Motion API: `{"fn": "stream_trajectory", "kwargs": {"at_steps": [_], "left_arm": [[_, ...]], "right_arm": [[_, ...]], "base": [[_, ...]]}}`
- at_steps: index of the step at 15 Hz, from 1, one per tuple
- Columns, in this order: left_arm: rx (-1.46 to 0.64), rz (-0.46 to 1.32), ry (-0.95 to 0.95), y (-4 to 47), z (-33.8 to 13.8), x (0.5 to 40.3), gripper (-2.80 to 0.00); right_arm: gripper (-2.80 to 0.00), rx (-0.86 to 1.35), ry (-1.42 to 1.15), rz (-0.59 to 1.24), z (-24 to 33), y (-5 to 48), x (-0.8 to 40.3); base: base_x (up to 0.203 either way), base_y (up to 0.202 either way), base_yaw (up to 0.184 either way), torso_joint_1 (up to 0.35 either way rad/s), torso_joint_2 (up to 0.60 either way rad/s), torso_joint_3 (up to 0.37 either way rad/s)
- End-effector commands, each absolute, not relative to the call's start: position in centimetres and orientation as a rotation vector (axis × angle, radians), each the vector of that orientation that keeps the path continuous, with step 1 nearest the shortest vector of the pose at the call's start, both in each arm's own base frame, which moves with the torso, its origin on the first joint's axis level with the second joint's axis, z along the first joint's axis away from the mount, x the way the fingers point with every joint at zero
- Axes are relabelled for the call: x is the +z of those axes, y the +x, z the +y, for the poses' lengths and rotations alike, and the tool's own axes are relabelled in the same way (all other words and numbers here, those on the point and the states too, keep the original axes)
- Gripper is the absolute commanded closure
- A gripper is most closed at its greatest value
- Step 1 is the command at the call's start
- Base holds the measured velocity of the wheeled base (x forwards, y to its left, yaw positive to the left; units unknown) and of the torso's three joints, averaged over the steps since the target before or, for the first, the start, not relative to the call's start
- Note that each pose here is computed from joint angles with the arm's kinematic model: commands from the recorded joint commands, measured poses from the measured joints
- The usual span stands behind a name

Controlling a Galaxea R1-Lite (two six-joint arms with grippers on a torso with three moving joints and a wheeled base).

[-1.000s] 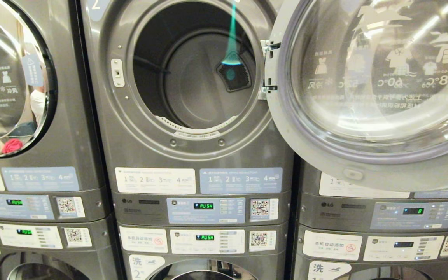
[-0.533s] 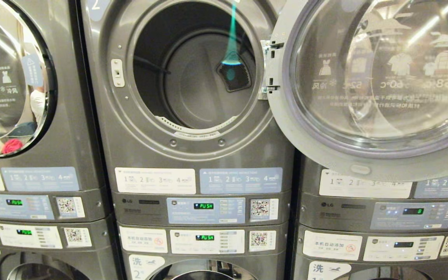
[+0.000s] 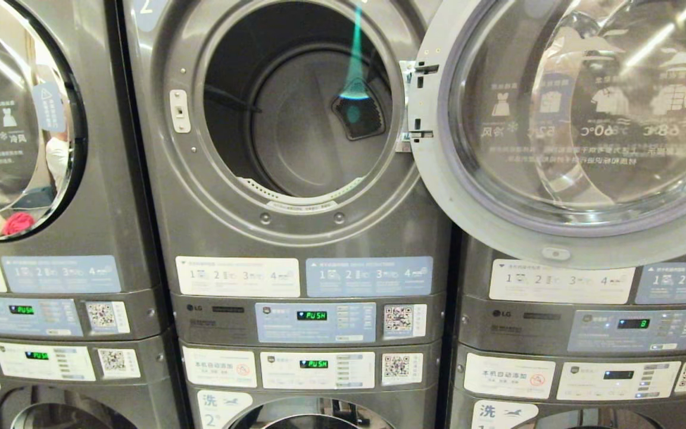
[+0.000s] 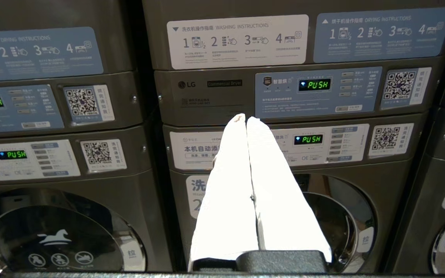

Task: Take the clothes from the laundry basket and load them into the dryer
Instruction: Open the dryer, then take the clothes out of the basket

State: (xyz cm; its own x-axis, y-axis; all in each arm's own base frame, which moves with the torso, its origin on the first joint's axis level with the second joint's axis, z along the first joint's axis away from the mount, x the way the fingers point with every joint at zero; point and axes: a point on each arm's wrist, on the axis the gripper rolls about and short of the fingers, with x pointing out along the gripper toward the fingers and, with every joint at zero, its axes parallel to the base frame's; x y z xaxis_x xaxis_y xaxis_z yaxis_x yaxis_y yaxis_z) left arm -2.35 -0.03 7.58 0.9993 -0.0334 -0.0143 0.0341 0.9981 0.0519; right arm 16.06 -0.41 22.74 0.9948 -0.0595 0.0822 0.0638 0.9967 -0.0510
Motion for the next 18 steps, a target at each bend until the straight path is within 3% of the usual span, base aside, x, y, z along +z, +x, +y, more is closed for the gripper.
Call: {"fn": "stream_trajectory", "kwargs": {"at_steps": [1, 4, 6, 11, 16, 18], "left_arm": [[-0.033, 0.012, 0.044, -2.4, 0.0, 7.6, 0.00], [-0.033, 0.013, 0.044, -2.4, 0.0, 7.6, 0.00], [-0.033, 0.013, 0.044, -2.4, 0.0, 7.6, 0.00], [-0.012, 0.012, 0.021, -2.4, 0.0, 7.6, 0.00], [-0.012, 0.009, 0.020, -2.3, 0.0, 7.6, 0.00], [-0.011, 0.007, 0.020, -2.3, 0.0, 7.6, 0.00]], "right_arm": [[0.00, -0.046, -0.065, -0.074, -0.3, 12.7, 20.7], [0.00, 0.048, -0.101, 0.105, 0.0, 8.9, 14.3], [0.00, 0.088, -0.110, 0.188, 0.1, 6.6, 12.1], [0.00, 0.115, -0.114, 0.141, 0.3, -0.1, 9.7], [0.00, 0.066, -0.114, -0.104, 0.2, -2.4, 8.6], [0.00, 0.038, -0.140, -0.019, 0.1, -2.3, 7.7]], "base": [[0.000, 0.000, 0.000, 0.000, 0.00, 0.000], [0.000, 0.000, 0.000, 0.000, 0.00, 0.000], [0.000, 0.000, 0.000, 0.000, 0.00, 0.000], [0.000, 0.000, 0.000, 0.000, 0.00, 0.000], [0.000, 0.000, 0.000, 0.000, 0.00, 0.000], [0.000, 0.000, 0.000, 0.000, 0.00, 0.000]]}}
